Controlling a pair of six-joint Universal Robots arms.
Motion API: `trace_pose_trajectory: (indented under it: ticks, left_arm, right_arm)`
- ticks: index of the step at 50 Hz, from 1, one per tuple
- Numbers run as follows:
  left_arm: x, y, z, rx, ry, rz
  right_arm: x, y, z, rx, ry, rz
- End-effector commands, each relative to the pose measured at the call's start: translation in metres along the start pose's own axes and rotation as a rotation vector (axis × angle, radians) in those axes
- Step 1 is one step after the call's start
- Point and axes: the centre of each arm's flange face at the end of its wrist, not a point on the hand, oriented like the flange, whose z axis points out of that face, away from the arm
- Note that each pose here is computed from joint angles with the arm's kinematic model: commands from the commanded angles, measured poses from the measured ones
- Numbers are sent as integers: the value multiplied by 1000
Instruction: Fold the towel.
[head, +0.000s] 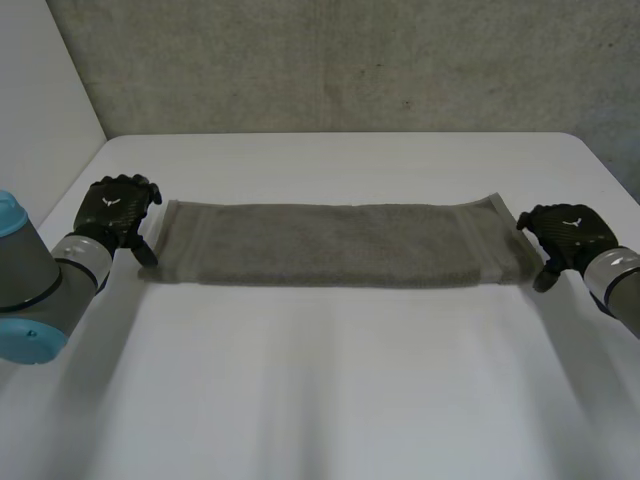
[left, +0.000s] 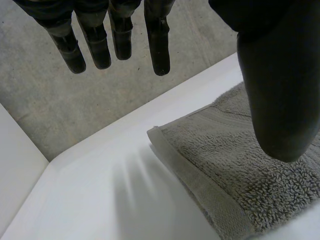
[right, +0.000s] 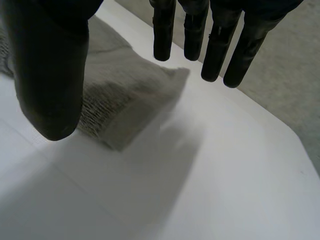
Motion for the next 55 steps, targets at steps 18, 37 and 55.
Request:
trace_pose_trajectory:
  ticks: [18, 37, 55]
  left_arm:
    - [4, 1, 0, 5, 9, 1]
    - [4, 0, -1, 11, 7, 2]
    - [4, -7, -5, 22, 8, -49]
  right_arm:
    - [-18, 17, 20, 12, -58, -16]
    - [84, 3, 6, 4, 175, -91]
    - [-45, -132, -2, 175, 38, -309]
